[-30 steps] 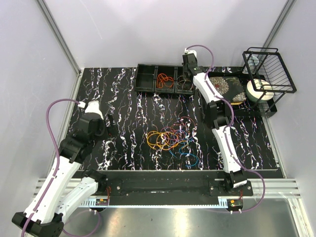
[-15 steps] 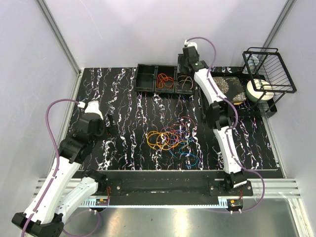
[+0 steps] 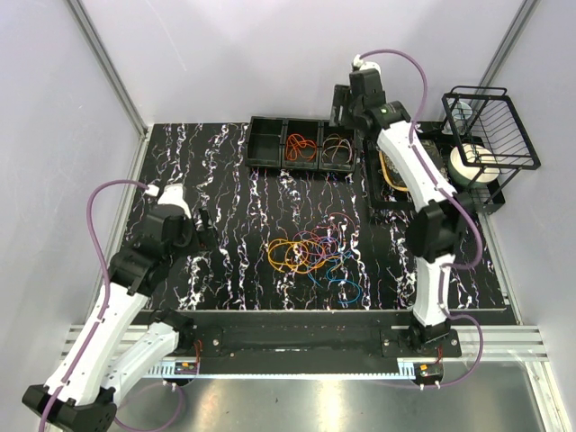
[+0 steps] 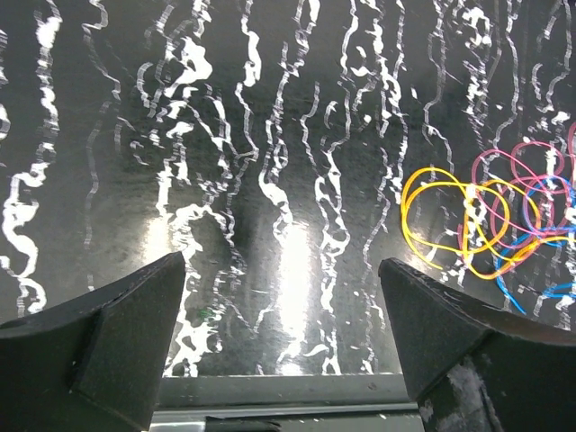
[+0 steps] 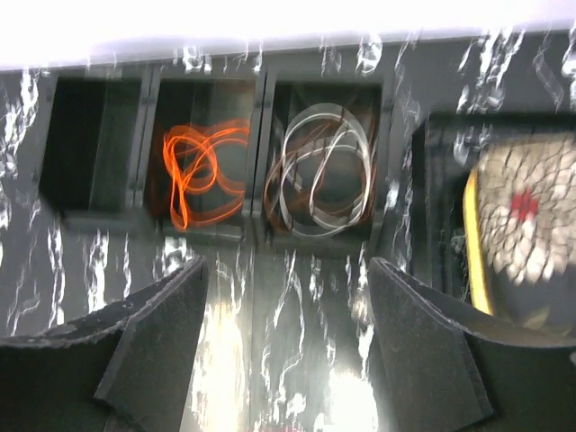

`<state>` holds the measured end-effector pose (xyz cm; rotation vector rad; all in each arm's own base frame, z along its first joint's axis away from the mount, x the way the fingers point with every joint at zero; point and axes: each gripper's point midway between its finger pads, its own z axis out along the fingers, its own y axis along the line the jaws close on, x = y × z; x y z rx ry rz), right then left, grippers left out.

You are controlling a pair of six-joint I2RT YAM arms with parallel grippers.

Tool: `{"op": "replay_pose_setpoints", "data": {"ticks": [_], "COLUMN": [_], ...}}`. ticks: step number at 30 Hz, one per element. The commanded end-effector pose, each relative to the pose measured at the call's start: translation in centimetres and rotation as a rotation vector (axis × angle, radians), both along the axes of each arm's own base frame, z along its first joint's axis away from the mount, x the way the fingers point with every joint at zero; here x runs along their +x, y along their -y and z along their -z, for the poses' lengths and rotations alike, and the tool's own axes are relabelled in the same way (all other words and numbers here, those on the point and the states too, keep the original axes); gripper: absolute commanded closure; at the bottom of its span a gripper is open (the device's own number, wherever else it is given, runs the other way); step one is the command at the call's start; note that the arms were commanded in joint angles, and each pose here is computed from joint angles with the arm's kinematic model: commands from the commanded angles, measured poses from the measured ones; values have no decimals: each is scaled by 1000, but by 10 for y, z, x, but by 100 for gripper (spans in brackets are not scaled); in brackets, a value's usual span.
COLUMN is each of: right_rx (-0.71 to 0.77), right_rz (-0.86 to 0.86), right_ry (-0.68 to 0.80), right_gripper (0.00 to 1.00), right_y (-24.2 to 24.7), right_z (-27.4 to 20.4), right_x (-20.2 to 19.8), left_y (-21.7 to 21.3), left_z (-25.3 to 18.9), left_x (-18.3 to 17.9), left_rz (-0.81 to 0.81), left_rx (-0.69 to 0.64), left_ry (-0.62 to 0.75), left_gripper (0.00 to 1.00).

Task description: Untangle the cables

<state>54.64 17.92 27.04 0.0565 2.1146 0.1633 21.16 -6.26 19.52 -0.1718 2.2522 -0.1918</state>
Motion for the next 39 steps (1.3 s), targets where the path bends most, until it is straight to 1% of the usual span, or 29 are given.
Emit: {"op": "replay_pose_setpoints", "data": {"ticks": [1, 2, 3, 4, 5, 6, 7, 8, 9, 10, 11, 12, 13, 14, 16, 17, 19, 22, 26, 30, 35, 36, 39], "right_rx": [84, 102, 104, 144, 168, 166, 199, 210, 210, 233, 245, 242, 270, 271, 302, 309, 334, 351, 374, 374, 361, 356, 332], "right_rz": [-24, -26, -37, -33, -40, -38, -30, -26, -29, -28, -24, -19, -10, -7, -20, -27, -26, -30, -52, -71, -78, -83, -78], "right_ry": [-54, -50, -105, -83, -85, -131, -118, -132, -177, -167, -171, -210, -196, -227, -209, -236, -240, -289, -332, -348, -338, -335, -345], "right_gripper": [23, 23, 23, 23, 23, 23, 23, 23, 23, 24, 24, 24, 24, 23, 23, 23, 23, 23, 24, 24, 24, 24, 24], "right_y": [-9, -11, -11, -10, -11, -8, -6, -5, -4, -3, -2, 1, 3, 5, 4, 4, 3, 1, -3, -4, 1, 2, 6], "right_z": [-6, -5, 18, 5, 6, 25, 17, 21, 38, 32, 36, 54, 50, 64, 62, 74, 76, 88, 99, 104, 106, 105, 109], "right_x": [-59, -66, -80, -93, -99, -112, -122, -130, -143, -154, -160, -171, -177, -187, -195, -202, -209, -219, -230, -236, -244, -245, -248], "left_y": [31, 36, 49, 57, 63, 77, 85, 92, 105, 113, 120, 131, 138, 147, 158, 166, 174, 185, 198, 207, 219, 220, 222], "left_z": [-5, 0, 1, 6, 9, 12, 19, 21, 24, 31, 31, 34, 40, 42, 51, 53, 62, 74, 90, 106, 111, 117, 124], "left_x": [11, 10, 11, 11, 13, 8, 8, 9, 4, 4, 6, 1, 2, 0, 1, 0, 0, 0, 0, 1, 8, 8, 13], "left_rz": [49, 56, 86, 85, 84, 127, 124, 130, 165, 167, 173, 201, 200, 217, 219, 237, 237, 242, 257, 267, 273, 271, 252], "left_rx": [-130, -144, -164, -182, -184, -185, -192, -191, -194, -193, -194, -186, -179, -170, -151, -152, -142, -138, -132, -113, -121, -107, -86], "left_ry": [25, 13, 17, -3, 1, -11, -35, -32, -45, -71, -66, -78, -100, -102, -129, -129, -151, -173, -201, -224, -222, -233, -241], "left_gripper": [11, 11, 12, 12, 12, 12, 13, 13, 13, 13, 14, 14, 15, 15, 16, 16, 16, 17, 22, 25, 28, 29, 36]}}
